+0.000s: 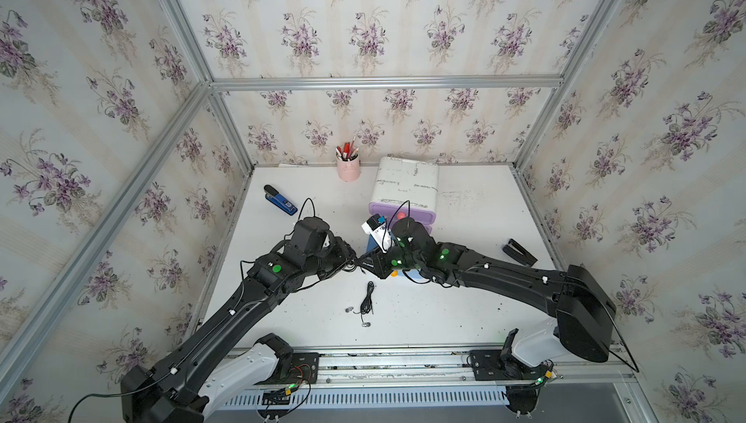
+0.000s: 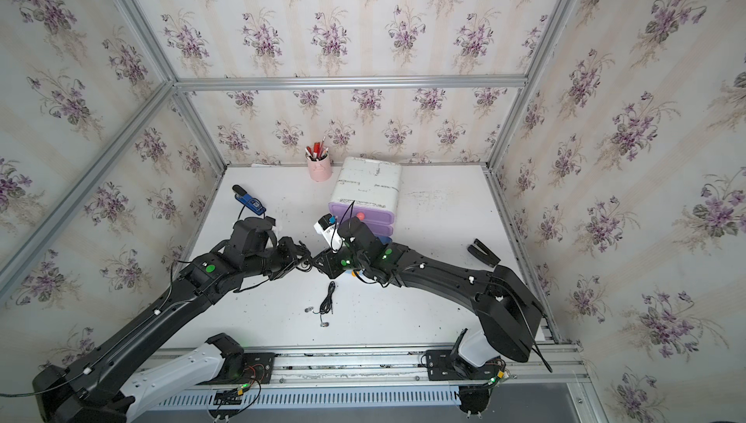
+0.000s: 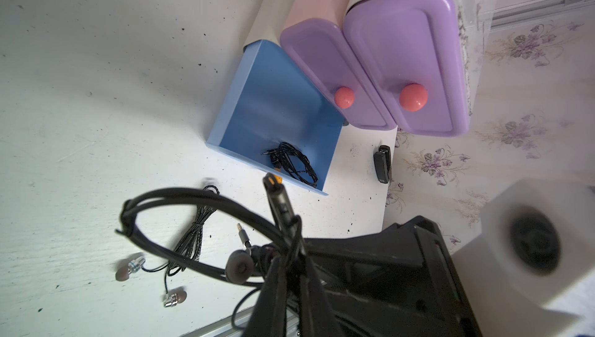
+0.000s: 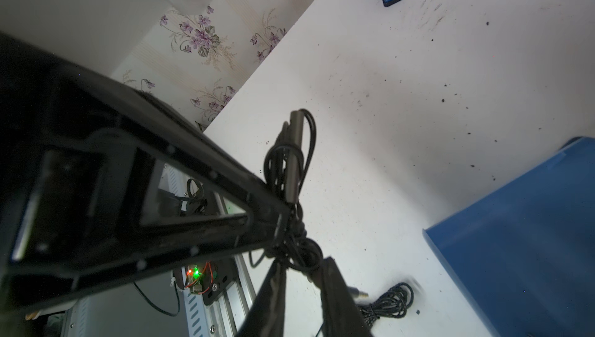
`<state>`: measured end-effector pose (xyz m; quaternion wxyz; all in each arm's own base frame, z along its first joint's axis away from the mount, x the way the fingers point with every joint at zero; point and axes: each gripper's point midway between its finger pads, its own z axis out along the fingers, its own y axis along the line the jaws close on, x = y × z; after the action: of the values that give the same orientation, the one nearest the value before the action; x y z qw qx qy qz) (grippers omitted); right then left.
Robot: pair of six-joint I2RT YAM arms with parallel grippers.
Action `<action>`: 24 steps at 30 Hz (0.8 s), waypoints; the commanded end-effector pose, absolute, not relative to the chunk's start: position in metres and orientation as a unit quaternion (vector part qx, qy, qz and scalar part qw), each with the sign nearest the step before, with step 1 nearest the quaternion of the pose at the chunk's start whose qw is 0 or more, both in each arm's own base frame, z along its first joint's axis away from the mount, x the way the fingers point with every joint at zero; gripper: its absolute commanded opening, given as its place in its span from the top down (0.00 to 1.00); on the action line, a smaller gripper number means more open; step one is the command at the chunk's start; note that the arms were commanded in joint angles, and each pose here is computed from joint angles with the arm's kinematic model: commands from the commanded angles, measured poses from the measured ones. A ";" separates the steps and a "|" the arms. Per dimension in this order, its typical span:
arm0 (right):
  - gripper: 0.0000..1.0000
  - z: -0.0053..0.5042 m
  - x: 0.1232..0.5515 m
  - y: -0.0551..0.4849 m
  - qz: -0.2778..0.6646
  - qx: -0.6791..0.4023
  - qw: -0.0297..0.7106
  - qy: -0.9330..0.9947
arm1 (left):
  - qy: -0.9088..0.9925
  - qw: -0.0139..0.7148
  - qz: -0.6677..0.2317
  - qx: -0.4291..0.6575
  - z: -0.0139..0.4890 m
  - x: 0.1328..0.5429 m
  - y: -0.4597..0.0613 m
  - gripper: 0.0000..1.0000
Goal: Place the wired earphones into the drawer by color
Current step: Pick up the wired earphones from the center of the board.
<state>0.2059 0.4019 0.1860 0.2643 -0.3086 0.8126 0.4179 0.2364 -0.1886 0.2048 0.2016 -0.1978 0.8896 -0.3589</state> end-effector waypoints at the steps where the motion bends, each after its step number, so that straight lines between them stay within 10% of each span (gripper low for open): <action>1: 0.77 0.194 0.204 0.409 0.438 -0.316 0.267 0.798 | 0.886 0.206 -0.365 -0.197 0.207 0.238 -0.190 0.87; 24: 1.00 0.192 0.190 0.418 0.475 -0.330 0.234 0.781 | 0.887 0.206 -0.361 -0.202 0.201 0.240 -0.189 0.87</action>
<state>0.1919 0.4137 0.1859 0.2333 -0.3264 0.7912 0.4615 0.2351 -0.1862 0.1948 0.1962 -0.2049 0.8932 -0.3489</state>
